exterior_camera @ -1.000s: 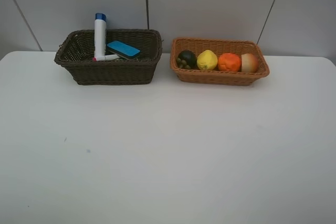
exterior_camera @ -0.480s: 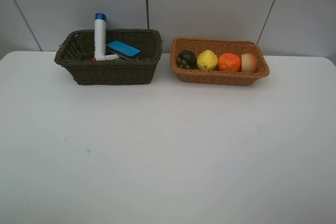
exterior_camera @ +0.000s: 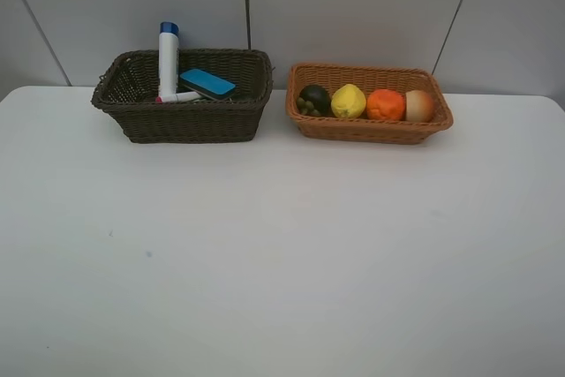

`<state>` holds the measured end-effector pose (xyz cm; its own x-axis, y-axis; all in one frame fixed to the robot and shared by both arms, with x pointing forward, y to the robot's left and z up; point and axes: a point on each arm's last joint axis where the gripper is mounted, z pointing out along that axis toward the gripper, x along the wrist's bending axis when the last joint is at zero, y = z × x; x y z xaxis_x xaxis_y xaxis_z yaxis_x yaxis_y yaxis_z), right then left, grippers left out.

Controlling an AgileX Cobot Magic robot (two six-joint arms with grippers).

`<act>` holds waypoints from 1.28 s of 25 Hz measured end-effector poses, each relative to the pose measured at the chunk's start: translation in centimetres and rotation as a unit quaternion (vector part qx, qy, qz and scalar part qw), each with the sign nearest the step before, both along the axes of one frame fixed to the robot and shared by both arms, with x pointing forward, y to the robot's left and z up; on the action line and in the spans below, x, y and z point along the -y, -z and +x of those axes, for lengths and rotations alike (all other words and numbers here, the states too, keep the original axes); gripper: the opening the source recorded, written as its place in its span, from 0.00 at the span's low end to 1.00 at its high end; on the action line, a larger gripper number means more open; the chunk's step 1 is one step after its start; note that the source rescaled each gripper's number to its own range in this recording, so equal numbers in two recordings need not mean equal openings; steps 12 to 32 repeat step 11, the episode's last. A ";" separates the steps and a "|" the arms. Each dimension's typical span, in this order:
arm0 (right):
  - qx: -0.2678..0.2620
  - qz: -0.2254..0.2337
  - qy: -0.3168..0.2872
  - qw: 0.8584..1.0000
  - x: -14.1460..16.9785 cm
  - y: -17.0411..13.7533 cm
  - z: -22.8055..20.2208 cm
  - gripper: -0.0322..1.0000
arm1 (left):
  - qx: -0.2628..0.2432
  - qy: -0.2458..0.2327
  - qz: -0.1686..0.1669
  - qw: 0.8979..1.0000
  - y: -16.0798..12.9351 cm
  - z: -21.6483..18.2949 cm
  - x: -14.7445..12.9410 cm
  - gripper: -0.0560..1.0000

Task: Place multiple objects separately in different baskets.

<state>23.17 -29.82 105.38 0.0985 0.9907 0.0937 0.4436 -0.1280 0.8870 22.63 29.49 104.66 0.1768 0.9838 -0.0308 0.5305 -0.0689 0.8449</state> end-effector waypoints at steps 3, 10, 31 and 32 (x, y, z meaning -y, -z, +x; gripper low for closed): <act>0.000 0.000 0.000 1.000 0.0 0.0 0.0 1.00 | 0.000 0.000 0.000 1.000 0.0 0.0 0.0 1.00; 0.000 0.000 0.000 1.000 0.0 0.0 0.0 1.00 | 0.000 0.000 0.000 1.000 0.0 0.0 0.0 1.00; 0.000 0.000 0.000 1.000 0.0 0.0 0.0 1.00 | 0.000 0.000 0.000 1.000 0.0 0.0 0.0 1.00; 0.000 0.000 0.000 1.000 0.0 0.0 0.0 1.00 | 0.000 0.000 0.000 1.000 0.0 0.0 0.0 1.00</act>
